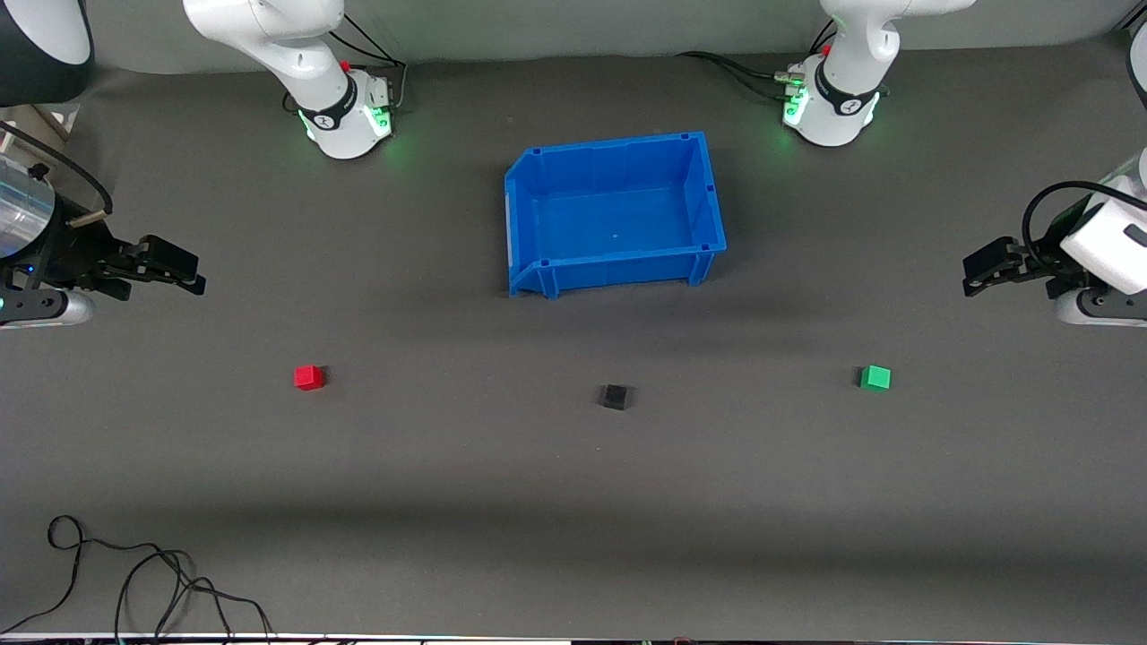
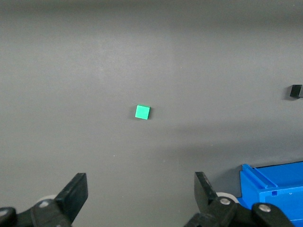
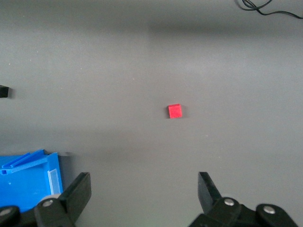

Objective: Attach green and red cubes to black cube
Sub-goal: 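Move the right gripper toward the red cube while the left gripper starts moving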

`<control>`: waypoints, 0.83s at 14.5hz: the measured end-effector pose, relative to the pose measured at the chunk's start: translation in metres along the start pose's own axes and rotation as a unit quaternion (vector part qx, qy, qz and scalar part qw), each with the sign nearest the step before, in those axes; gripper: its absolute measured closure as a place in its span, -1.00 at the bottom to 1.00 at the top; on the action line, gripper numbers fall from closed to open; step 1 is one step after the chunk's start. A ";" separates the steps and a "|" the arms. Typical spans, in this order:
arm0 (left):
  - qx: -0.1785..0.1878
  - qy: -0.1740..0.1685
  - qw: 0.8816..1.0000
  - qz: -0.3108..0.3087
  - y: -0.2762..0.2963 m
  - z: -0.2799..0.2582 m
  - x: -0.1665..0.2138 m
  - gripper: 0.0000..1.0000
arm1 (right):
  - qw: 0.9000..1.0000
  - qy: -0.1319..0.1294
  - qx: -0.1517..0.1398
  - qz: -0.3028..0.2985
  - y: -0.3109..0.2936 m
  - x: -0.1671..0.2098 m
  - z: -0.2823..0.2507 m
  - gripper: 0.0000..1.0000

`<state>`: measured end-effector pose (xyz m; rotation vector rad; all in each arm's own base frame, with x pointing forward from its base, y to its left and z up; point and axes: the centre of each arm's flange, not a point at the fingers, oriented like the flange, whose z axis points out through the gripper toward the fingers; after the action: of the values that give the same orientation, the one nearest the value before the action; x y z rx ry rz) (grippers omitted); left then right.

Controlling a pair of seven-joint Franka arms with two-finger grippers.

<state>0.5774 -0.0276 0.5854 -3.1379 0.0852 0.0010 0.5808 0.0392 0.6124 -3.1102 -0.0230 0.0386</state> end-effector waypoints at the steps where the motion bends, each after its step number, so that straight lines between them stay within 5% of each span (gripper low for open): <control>1: 0.000 0.000 1.000 0.001 0.002 0.000 0.000 -1.00 | 1.000 0.000 0.000 0.000 0.000 0.000 0.000 -1.00; 4: 0.000 0.000 1.000 0.002 0.003 0.000 0.000 -1.00 | 1.000 -0.004 0.000 0.012 0.001 0.001 0.004 -1.00; 7: 0.000 0.000 1.000 0.002 0.003 0.000 0.000 -1.00 | 0.995 -0.016 0.000 0.100 0.001 0.004 0.015 -1.00; 12: 0.000 0.000 1.000 0.002 0.003 0.000 0.000 -1.00 | 0.959 -0.044 0.004 0.280 -0.001 0.004 0.039 -1.00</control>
<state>0.5773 -0.0303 0.5854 -3.1386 0.0925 0.0011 0.5841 0.0419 0.5731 -2.9890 0.8458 0.1862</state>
